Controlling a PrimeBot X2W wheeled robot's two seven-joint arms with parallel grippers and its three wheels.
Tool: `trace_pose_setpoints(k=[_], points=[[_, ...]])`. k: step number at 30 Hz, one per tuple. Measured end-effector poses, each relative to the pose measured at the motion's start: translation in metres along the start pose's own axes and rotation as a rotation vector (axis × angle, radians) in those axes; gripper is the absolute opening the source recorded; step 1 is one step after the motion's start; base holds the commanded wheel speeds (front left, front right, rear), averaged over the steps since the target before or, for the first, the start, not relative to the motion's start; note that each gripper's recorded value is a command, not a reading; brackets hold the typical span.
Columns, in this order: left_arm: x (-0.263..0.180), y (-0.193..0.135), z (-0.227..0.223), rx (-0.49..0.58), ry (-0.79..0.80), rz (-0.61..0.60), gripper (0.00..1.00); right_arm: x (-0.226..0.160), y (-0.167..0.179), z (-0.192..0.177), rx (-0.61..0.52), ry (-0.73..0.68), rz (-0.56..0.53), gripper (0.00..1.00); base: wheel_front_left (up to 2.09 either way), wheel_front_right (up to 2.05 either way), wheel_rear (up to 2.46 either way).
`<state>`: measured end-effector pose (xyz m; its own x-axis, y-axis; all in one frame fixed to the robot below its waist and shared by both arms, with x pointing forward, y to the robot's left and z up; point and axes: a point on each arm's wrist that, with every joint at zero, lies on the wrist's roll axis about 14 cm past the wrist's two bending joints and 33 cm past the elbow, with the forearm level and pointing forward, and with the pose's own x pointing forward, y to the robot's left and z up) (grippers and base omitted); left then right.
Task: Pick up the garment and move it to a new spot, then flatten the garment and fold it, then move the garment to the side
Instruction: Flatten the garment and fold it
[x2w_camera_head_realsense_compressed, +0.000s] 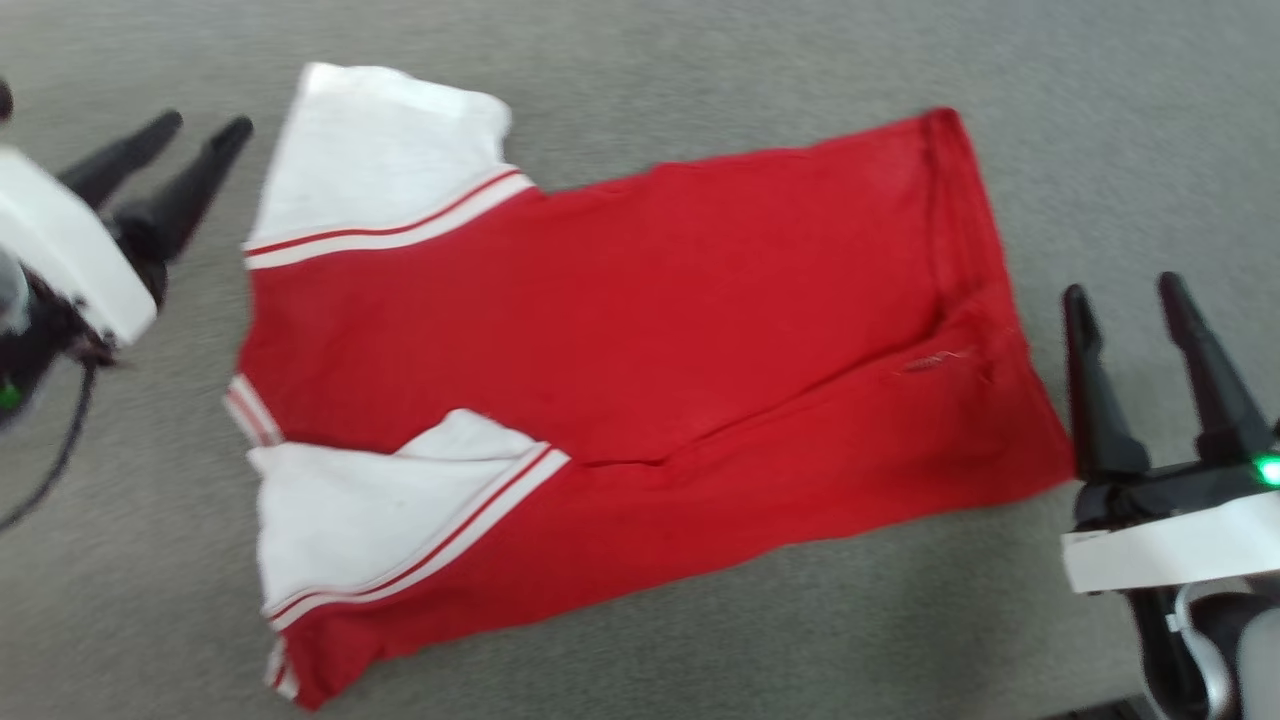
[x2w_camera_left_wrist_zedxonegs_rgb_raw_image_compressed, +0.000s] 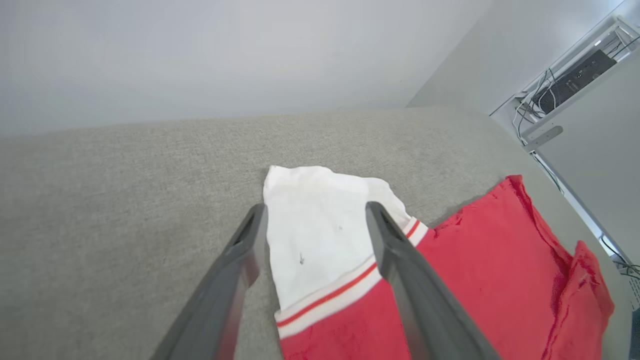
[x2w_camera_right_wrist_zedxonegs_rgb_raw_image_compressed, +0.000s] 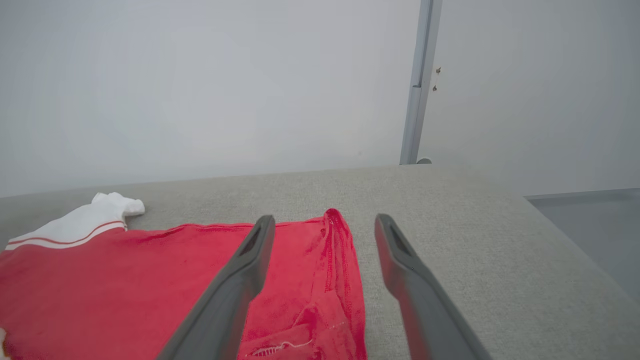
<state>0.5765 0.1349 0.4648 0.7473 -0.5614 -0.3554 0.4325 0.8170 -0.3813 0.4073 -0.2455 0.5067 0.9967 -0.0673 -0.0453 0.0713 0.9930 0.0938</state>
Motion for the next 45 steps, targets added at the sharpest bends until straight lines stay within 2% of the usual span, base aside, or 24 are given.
trace_pose_setpoints(k=[7, 13, 17, 22, 23, 24, 25, 30, 37, 45], points=[[0.049, 0.015, -0.020, 0.050, 0.245, 0.034, 1.00, -0.015, -0.020, -0.017, 0.006, 0.038, -0.086, 1.00, 0.00, 0.00, 0.00], [0.072, 0.033, -0.037, 0.037, 0.414, 0.078, 1.00, -0.023, -0.024, -0.036, 0.022, 0.090, -0.118, 1.00, 0.00, 0.00, 0.00], [0.083, 0.028, -0.051, -0.009, 0.512, 0.049, 1.00, -0.024, -0.024, -0.046, 0.026, 0.119, -0.126, 1.00, 0.00, 0.00, 0.00], [0.095, 0.025, -0.056, 0.026, 0.571, 0.030, 1.00, -0.021, -0.027, -0.051, 0.019, 0.138, -0.134, 1.00, 0.00, 0.00, 0.00], [0.096, 0.021, -0.056, 0.020, 0.577, 0.016, 0.58, -0.020, -0.027, -0.052, 0.019, 0.139, -0.134, 1.00, 0.00, 0.00, 0.00], [0.096, 0.019, -0.056, 0.006, 0.577, 0.005, 0.36, -0.019, -0.027, -0.053, 0.020, 0.143, -0.132, 1.00, 0.00, 0.00, 0.00], [0.096, 0.016, -0.057, 0.004, 0.581, -0.005, 0.00, -0.016, -0.025, -0.054, 0.019, 0.149, -0.124, 1.00, 0.00, 0.00, 0.00], [0.095, 0.014, -0.061, 0.024, 0.575, -0.017, 0.00, 0.007, -0.012, -0.069, -0.001, 0.269, -0.028, 1.00, 0.00, 0.00, 0.00], [0.093, 0.012, -0.062, 0.034, 0.550, -0.033, 0.00, 0.069, -0.006, -0.074, -0.081, 0.469, 0.100, 1.00, 0.00, 0.00, 0.00], [0.091, 0.004, -0.064, 0.060, 0.526, -0.075, 0.00, 0.122, -0.010, -0.091, -0.072, 0.678, 0.112, 1.00, 0.00, 0.00, 0.00]])
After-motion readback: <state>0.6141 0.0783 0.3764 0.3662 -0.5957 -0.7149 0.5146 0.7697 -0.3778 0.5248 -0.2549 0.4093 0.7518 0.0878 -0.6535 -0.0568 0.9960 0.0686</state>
